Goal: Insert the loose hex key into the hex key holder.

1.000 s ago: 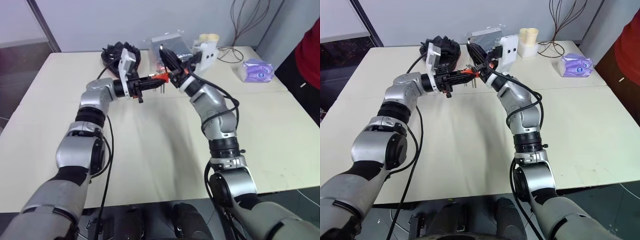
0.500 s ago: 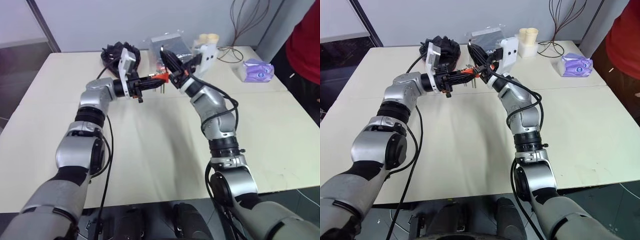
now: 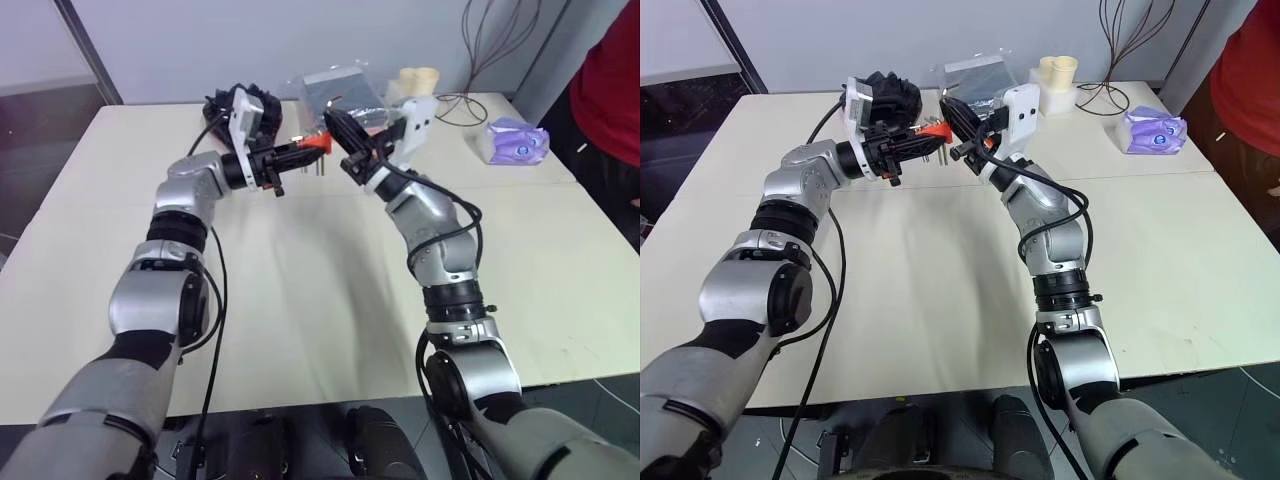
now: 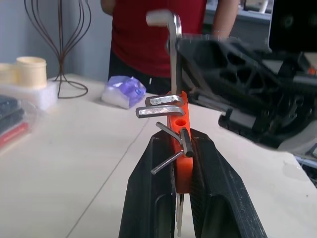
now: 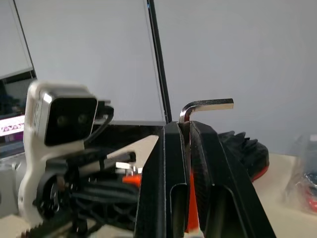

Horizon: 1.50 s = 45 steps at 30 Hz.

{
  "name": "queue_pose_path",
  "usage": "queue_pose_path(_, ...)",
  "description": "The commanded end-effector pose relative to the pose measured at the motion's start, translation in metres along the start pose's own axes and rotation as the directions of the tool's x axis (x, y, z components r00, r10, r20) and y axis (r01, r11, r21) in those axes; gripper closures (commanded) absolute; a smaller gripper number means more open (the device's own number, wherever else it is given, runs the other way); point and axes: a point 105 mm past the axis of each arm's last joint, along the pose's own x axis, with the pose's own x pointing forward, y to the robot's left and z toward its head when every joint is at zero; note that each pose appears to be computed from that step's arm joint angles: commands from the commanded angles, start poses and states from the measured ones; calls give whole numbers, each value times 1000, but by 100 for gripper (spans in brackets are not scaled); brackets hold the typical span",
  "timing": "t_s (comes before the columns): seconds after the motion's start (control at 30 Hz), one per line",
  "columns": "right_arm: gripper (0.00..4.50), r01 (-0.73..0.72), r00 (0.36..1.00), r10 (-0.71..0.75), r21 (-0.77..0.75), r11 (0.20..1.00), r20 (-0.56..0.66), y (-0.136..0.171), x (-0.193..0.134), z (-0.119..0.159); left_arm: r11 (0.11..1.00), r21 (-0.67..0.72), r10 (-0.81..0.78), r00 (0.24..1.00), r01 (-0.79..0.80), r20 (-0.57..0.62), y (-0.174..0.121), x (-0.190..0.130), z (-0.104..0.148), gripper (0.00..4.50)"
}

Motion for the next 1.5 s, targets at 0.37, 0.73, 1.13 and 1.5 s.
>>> queue_pose_path(0.37, 197, 31, 1000, -31, -72, 997, 1, -10, -7, 11, 997, 71, -25, 998, 21, 50, -2, 1, 25, 450)
queue_pose_path(0.73, 5, 62, 997, -69, -132, 989, -43, -22, -41, 19, 1000, -7, 1, 1000, -1, 12, 0, -5, 5, 450)
queue_pose_path(1.13, 5, 82, 990, -99, -167, 982, -96, -24, -62, 5, 870, -483, 72, 994, -101, -78, -4, -31, -69, 450)
queue_pose_path(1.5, 5, 77, 989, -97, -175, 982, -108, -23, -62, 1, 790, -587, 46, 971, -178, -233, -21, -48, -127, 450)
